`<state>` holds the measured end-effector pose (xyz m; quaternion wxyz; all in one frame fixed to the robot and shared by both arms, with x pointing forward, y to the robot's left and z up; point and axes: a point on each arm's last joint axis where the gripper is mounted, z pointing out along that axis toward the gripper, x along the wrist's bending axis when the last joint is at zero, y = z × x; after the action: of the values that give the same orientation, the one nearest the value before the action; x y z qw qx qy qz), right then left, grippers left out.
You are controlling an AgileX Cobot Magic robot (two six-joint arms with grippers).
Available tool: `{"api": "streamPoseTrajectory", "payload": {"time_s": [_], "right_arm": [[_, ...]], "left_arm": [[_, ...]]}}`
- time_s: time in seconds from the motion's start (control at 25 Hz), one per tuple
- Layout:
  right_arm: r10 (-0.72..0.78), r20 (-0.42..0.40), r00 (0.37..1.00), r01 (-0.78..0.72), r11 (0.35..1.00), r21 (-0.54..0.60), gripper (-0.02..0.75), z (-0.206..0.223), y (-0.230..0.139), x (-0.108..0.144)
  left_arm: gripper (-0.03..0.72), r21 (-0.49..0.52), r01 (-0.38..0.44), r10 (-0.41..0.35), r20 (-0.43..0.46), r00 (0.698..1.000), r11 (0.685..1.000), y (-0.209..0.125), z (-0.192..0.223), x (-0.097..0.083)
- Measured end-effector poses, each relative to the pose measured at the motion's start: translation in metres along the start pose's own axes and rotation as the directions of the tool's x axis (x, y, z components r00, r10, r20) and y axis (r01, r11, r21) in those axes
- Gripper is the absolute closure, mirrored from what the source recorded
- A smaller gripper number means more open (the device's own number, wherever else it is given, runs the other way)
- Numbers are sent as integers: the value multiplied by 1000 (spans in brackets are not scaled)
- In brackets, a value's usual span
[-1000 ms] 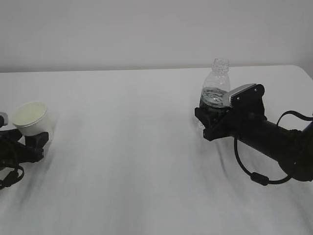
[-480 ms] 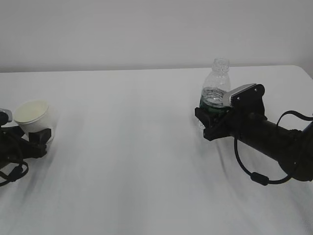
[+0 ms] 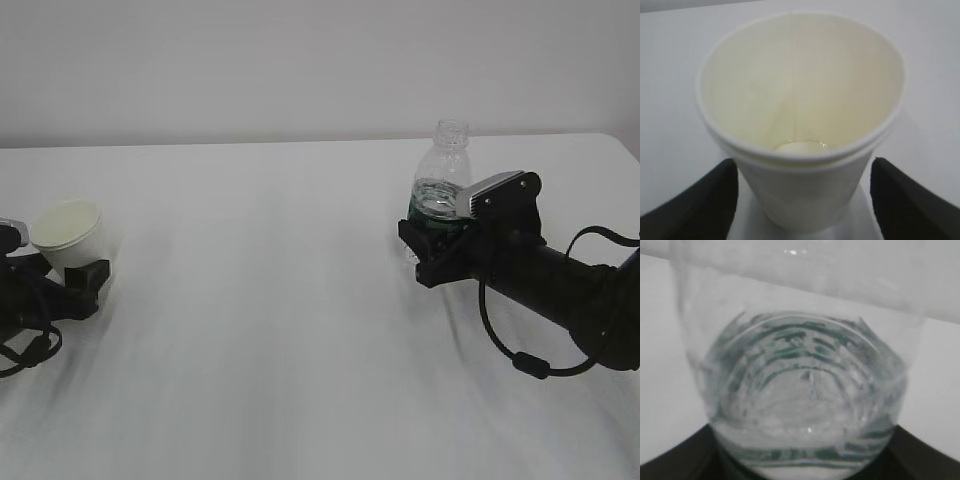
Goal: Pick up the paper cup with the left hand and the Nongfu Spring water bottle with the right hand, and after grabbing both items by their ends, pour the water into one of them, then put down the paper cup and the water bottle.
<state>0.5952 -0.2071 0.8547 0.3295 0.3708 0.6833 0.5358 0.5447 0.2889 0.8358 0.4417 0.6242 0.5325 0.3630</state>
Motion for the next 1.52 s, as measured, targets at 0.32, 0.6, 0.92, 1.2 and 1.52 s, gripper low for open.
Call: {"api": "streamPoseTrajectory", "payload": {"time_s": [0.32,0.6,0.92,1.2,1.52], "right_arm": [[4,-2,1000,-4,1000,3,282,0,0,0],[6,-2,1000,-6,1000,4,282,0,-1,0],[7,-2,1000,-7,1000,4,282,0,-1,0],[7,-2,1000,-7,1000,4,283,0,-1,0],[7,-2,1000,-7,1000,4,283,0,-1,0]], "left_arm": [[79,-21,-5,5,1,1000,1000,3,9,2],[78,-49,-8,8,-1,1000,999,8,17,3],[91,-70,-9,9,-2,1000,998,13,22,4],[162,-70,-5,5,-1,1000,998,13,22,4],[230,-72,-22,25,41,999,997,13,22,0]]}}
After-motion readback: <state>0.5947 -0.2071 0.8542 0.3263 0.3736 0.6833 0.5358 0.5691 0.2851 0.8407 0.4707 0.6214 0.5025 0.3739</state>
